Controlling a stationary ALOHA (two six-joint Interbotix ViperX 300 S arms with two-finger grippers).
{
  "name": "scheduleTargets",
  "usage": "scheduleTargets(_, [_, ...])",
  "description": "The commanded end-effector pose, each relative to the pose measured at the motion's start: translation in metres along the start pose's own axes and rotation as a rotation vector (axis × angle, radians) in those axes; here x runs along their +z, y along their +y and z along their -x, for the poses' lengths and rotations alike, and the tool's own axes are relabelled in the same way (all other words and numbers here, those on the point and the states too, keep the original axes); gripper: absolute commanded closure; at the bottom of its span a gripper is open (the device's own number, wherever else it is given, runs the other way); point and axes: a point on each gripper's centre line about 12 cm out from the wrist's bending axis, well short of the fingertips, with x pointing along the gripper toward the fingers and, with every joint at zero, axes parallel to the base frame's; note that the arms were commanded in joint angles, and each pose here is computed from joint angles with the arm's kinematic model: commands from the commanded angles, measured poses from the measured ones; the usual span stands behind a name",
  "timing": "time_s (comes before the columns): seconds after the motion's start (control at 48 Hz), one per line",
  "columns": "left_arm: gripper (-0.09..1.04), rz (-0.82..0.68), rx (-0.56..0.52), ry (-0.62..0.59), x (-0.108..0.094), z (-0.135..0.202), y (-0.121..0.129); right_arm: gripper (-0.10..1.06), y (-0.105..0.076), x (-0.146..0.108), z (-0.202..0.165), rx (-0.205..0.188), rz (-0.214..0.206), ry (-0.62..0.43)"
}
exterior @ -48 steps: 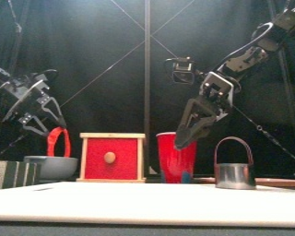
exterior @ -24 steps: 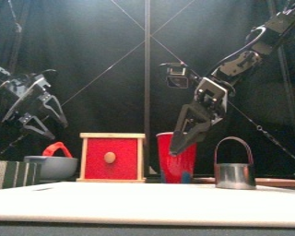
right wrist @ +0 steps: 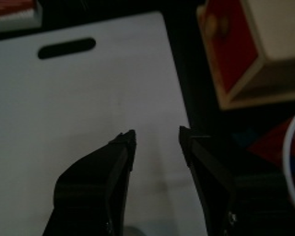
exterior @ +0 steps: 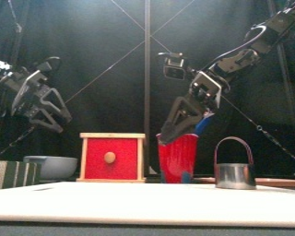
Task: Get the cutter from the drawer then cut the dough then place the extra dough in the bowl
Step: Place the extra dough in the bowl
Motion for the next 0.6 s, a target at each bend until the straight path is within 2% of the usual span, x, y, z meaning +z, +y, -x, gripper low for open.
scheduleTargets(0.021, [0.02, -0.148, -0.086, -0.101, 0.013, 0.002, -0.020, 0.17, 0.004, 0.028, 0.013, 0.024, 0.066, -0.190])
scheduleTargets(0.146, [0.02, -0.262, -0.141, -0.188, 0.014, 0.007, -0.031, 0.17, 0.007, 0.034, 0.017, 0.046, 0.113, -0.281])
scheduleTargets(0.271, [0.02, -0.304, -0.165, -0.230, 0.013, 0.011, -0.036, 0.17, 0.011, 0.038, 0.020, 0.069, 0.156, -0.348])
scheduleTargets(0.438, [0.02, -0.295, -0.160, -0.221, 0.009, 0.011, -0.034, 0.17, 0.012, 0.046, 0.022, 0.078, 0.157, -0.399])
scheduleTargets(0.604, [0.02, -0.281, -0.150, -0.197, 0.002, 0.012, -0.030, 0.17, 0.011, 0.043, 0.017, 0.076, 0.149, -0.389])
